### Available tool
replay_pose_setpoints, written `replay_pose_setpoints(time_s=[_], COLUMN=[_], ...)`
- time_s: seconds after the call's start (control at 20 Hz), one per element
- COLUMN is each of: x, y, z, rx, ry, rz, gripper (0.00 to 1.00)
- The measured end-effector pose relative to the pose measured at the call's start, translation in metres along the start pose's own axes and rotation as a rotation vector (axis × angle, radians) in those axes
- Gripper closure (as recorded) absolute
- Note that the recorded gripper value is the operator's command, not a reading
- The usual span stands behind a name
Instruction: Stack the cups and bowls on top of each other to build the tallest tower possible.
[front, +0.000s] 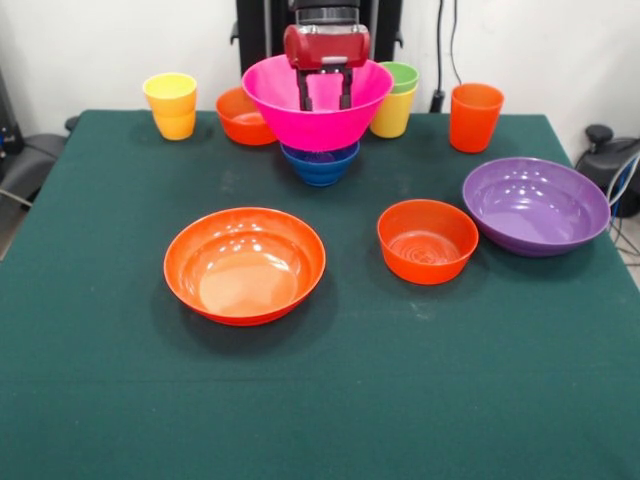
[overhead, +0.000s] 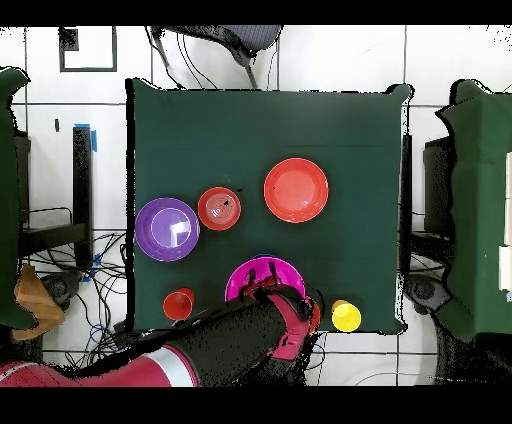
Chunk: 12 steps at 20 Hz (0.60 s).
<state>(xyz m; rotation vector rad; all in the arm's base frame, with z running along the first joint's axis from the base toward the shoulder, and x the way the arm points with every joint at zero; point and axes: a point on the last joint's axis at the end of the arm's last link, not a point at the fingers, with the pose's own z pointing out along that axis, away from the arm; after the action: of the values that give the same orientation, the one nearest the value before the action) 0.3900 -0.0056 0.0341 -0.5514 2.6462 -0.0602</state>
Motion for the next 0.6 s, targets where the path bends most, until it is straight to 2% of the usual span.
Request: replay_pose_setpoints(time_s=[0.25, 0.6], x=[-0.0083, -0.0106], y=[0.0028, 0.0055], z=[-0.0013, 0.0002], rx=[0.009, 0.006], ry=[-0.025, -0.043], rz=[-0.001, 0.004], gripper=[0.0, 0.0])
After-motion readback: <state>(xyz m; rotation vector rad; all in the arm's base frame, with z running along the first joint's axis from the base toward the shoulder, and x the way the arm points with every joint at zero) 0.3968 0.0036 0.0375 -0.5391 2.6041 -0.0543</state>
